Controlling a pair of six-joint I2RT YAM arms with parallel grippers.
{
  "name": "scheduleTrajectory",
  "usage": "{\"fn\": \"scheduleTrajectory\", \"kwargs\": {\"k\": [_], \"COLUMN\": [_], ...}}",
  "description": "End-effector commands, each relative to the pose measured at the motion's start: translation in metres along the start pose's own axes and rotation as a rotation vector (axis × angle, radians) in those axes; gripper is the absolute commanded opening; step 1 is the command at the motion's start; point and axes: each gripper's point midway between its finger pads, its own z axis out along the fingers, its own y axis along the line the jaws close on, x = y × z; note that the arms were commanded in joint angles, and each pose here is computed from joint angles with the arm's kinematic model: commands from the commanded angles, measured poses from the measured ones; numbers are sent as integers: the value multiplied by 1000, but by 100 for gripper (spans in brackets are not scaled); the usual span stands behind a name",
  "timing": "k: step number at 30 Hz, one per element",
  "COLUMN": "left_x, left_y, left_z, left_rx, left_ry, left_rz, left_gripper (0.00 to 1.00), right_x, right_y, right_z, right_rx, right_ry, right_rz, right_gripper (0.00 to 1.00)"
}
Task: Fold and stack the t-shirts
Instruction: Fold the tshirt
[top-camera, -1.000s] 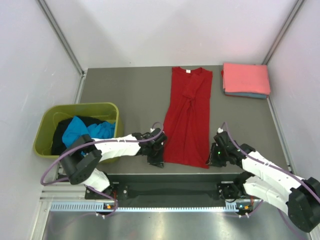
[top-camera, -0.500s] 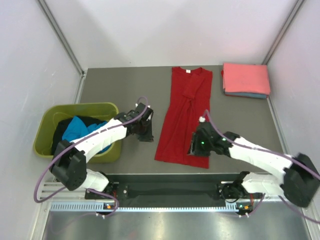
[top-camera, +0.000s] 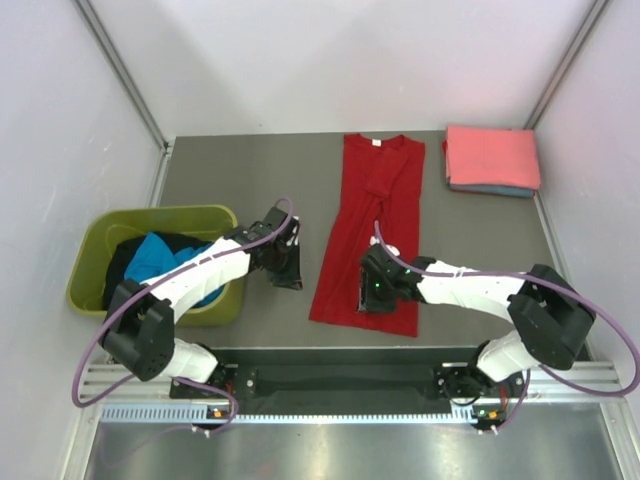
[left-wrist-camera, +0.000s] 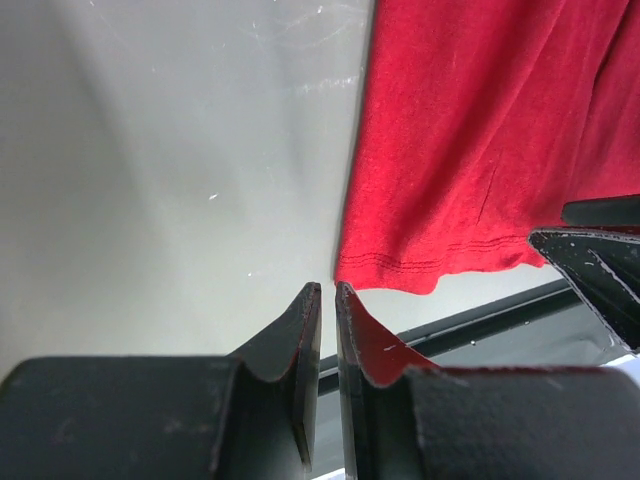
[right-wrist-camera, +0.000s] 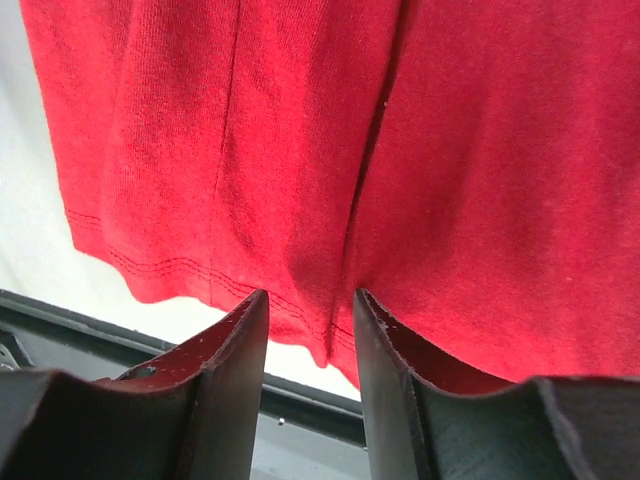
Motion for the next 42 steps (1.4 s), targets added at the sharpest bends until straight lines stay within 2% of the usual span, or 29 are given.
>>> {"fn": "scheduleTrajectory", "kwargs": {"k": [1, 6, 8, 9, 10, 13, 24, 42], "left_x": [-3, -1, -1, 0, 1, 2, 4, 8], "left_y": [-5, -3, -2, -1, 0, 1, 0, -14], "left_z": [1, 4, 5, 5, 6, 6, 12, 14], "left_rx": [35, 29, 27, 26, 24, 21, 28, 98], "left_ry": [-10, -3, -4, -3, -1, -1, 20, 52], "left_rz": [19, 17, 17, 15, 15, 13, 6, -5], "left_gripper": [16, 16, 16, 16, 16, 16, 17, 19], "right_x": [-14, -13, -12, -13, -13, -17, -28, -5], "right_y": [24, 27, 27, 29, 29, 31, 16, -35], "right_z": [-1, 2, 2, 2, 1, -5, -30, -24], "right_rx": [-54, -61, -65, -70, -73, -78, -38, 53], "right_ry": [-52, -49, -47, -49, -52, -72, -156, -172], "right_rz": [4, -1, -4, -7, -7, -15, -6, 48], "right_gripper": [40, 37, 31, 26, 16, 2, 3, 3]}}
